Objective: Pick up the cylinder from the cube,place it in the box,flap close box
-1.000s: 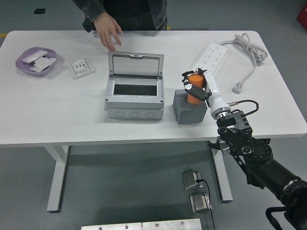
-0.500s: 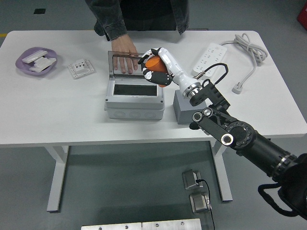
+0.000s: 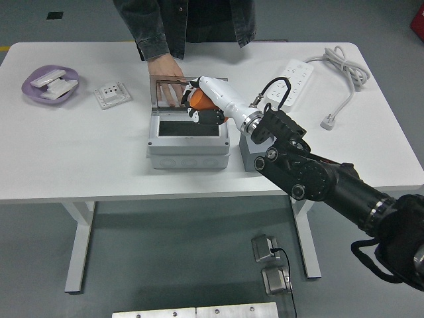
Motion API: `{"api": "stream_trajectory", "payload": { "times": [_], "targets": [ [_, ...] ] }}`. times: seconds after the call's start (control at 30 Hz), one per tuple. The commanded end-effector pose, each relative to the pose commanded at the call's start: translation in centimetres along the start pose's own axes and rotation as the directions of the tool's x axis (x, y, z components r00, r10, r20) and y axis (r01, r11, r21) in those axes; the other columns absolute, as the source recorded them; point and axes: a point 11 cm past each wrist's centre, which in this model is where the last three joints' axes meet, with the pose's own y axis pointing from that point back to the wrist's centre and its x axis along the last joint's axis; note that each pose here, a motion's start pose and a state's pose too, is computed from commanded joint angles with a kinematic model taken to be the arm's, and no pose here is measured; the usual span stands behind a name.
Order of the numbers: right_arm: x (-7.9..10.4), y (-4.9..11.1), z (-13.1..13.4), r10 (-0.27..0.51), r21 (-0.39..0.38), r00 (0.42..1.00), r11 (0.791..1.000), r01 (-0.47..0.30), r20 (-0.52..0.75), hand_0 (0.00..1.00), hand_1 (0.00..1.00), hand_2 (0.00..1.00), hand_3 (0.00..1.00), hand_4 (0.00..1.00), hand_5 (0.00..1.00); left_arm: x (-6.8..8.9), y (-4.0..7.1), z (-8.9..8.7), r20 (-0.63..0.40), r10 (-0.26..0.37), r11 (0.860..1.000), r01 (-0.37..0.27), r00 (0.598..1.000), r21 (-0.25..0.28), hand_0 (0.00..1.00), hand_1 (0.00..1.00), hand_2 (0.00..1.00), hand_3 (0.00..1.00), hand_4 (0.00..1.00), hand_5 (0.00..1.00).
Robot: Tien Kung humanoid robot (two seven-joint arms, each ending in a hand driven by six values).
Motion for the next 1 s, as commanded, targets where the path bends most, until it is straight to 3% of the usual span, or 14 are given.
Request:
{"api": "stream_trajectory", "payload": {
  "times": [0.37, 1.0],
  "targets": [
    [0.1, -0.1, 1.9, -0.027, -0.064, 0.999, 0.998, 0.025, -0.029, 0.211, 0.204, 0.291, 0.336, 0.002, 0.002, 0.7, 0.0, 0.4, -0.001, 0.020, 1.000, -0.020, 1.000, 0.001, 0.671, 0.704, 0.718, 0.711, 0.648, 0.158],
    [-1.3, 0.2, 0.9, -0.035, -0.033, 0.998, 0.999, 0.036, 0.051, 0.217, 0.213, 0.300, 0.345, 0.002, 0.002, 0.7, 0.0, -0.4, -0.002, 0.024, 1.000, -0.024, 1.000, 0.014, 0.671, 0.704, 0.710, 0.709, 0.647, 0.160]
  ]
}}
